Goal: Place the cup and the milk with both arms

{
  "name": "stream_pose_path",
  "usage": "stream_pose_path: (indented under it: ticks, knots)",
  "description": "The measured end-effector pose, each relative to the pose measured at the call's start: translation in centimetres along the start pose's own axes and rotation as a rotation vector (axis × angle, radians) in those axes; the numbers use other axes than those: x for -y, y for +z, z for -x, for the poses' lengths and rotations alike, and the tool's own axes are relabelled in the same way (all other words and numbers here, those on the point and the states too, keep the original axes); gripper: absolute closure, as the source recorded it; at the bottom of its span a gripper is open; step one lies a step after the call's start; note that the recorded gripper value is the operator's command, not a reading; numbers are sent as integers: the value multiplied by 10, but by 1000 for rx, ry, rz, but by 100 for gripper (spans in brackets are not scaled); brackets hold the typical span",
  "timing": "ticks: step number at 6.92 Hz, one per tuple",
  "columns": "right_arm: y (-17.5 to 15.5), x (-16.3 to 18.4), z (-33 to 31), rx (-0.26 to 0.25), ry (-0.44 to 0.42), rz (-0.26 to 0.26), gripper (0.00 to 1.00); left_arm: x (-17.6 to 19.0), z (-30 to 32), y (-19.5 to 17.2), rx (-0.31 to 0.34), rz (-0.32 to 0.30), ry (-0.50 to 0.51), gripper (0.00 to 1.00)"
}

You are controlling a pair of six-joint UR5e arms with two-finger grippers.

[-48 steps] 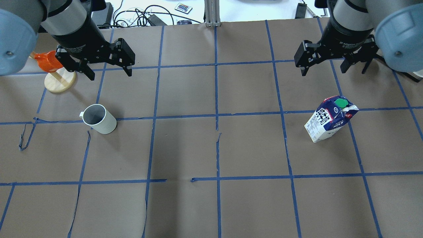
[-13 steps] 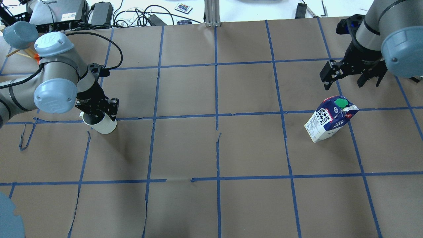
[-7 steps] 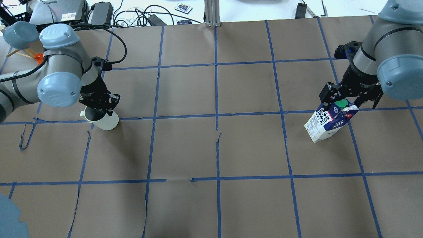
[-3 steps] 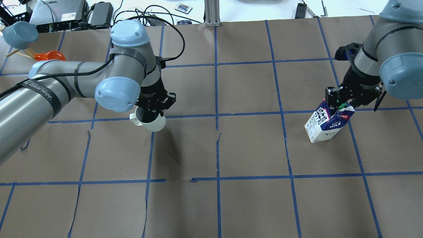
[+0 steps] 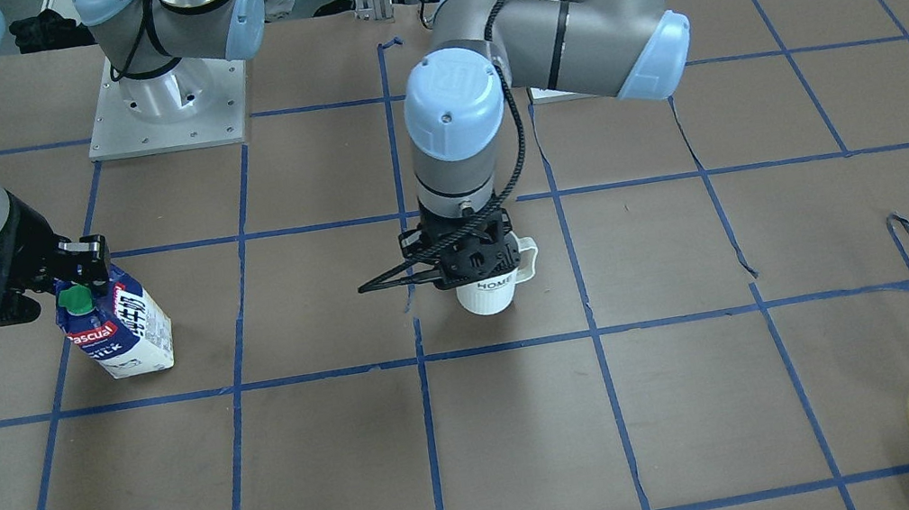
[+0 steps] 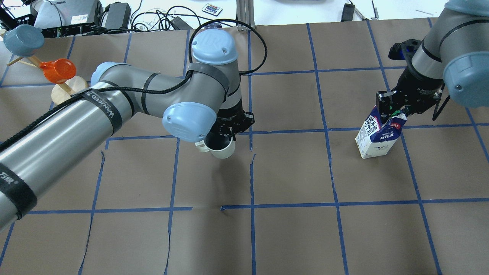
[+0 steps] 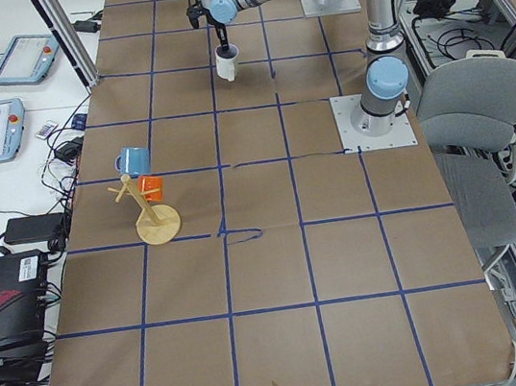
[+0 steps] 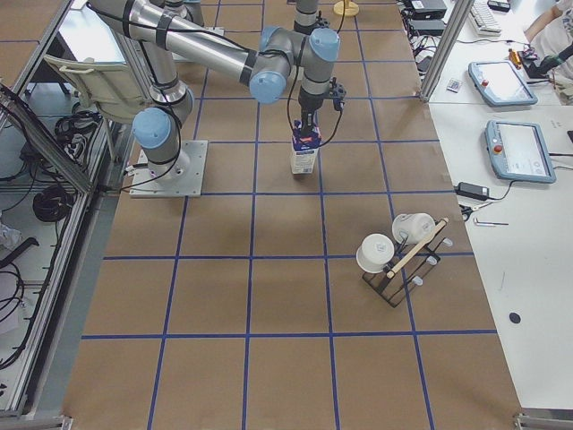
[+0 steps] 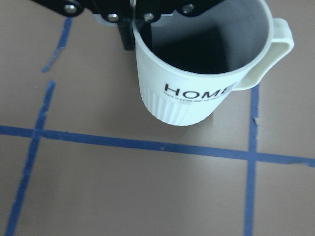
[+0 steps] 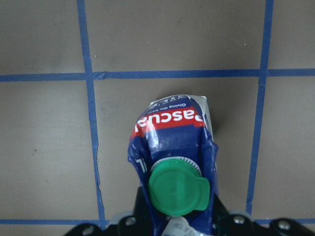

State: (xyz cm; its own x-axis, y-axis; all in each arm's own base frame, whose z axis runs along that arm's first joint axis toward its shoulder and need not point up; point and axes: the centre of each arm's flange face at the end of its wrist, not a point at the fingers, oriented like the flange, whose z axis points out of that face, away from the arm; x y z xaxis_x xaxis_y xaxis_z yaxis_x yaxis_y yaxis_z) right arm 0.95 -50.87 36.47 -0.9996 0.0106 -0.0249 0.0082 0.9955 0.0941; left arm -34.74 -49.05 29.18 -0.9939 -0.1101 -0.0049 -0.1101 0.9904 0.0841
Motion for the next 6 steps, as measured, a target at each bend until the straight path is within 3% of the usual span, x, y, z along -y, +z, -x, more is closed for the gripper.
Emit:
stream_pose_path:
  ticks: [2,3,4,5,6]
  knots:
    - [-12,5,1,6,1,-21,55,-17,-42,14,-10,12,21,100]
    - [-14,5,1,7,4,-26,55,-18,-53,22,-15,17,24,70]
    - [-18,8,2,15,17,-37,55,-16,-60,32,-16,21,27,10]
    - [-23,11,5,34,33,-52,55,-14,-63,39,-13,24,28,0]
    - [-26,14,7,55,39,-59,55,-12,-65,40,-15,21,28,0]
